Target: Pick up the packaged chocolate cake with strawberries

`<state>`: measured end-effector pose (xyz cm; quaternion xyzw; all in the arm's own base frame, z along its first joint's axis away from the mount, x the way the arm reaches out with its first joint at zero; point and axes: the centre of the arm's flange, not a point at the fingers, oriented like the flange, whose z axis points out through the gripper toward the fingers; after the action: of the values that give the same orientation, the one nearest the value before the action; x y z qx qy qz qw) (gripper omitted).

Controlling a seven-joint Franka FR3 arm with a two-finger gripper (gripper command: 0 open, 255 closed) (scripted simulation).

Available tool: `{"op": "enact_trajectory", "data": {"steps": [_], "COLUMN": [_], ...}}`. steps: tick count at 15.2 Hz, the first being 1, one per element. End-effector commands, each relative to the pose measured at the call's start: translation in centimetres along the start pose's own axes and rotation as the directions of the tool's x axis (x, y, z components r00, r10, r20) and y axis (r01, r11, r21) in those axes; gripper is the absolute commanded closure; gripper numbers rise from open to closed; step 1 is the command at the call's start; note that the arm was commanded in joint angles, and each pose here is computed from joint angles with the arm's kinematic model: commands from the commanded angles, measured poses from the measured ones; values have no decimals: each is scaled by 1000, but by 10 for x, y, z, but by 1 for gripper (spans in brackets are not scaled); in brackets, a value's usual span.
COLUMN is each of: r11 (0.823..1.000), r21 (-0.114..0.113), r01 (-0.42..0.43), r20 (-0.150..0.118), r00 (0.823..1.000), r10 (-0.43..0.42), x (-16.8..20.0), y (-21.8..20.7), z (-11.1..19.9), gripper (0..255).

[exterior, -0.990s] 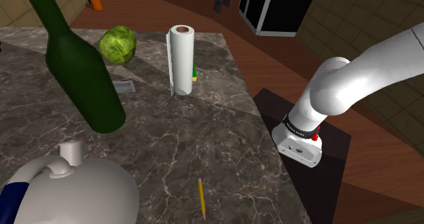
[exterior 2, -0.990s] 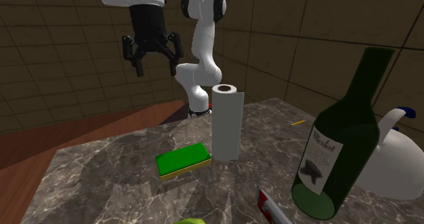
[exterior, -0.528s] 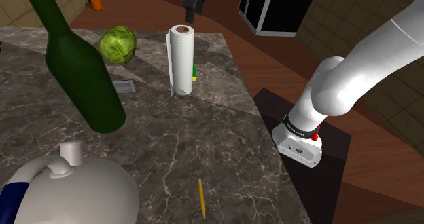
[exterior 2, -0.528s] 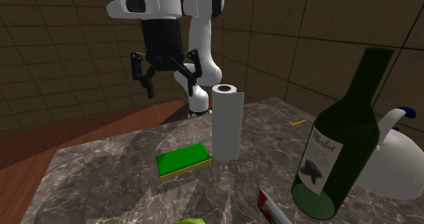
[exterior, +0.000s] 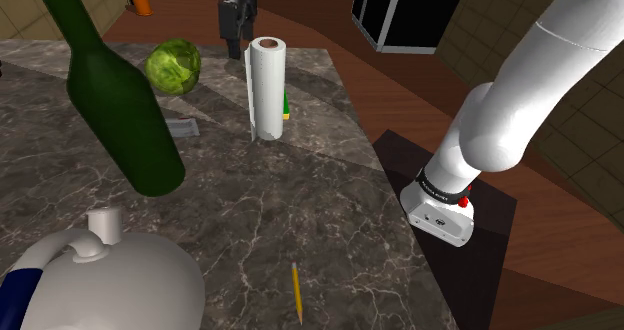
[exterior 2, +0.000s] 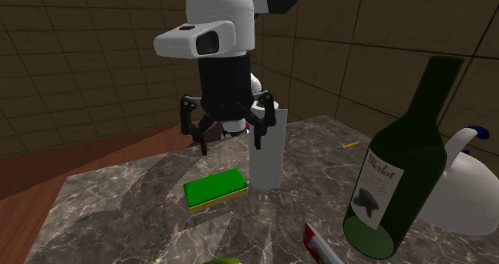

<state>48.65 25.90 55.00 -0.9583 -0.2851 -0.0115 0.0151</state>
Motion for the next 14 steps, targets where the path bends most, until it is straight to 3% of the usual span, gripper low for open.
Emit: {"op": "enact_trajectory", "data": {"steps": [1,7,14], "r11": [999,990,963], "r21": [-2,-7,-6], "r01": [36,144,268], "r20": [15,60,113], "r00": [999,988,957], "r10": [-36,-144,-265], "x": [22,80,138], "y": [-14,-64,-130], "z": [13,49,95], "gripper": [0,0,0]}}
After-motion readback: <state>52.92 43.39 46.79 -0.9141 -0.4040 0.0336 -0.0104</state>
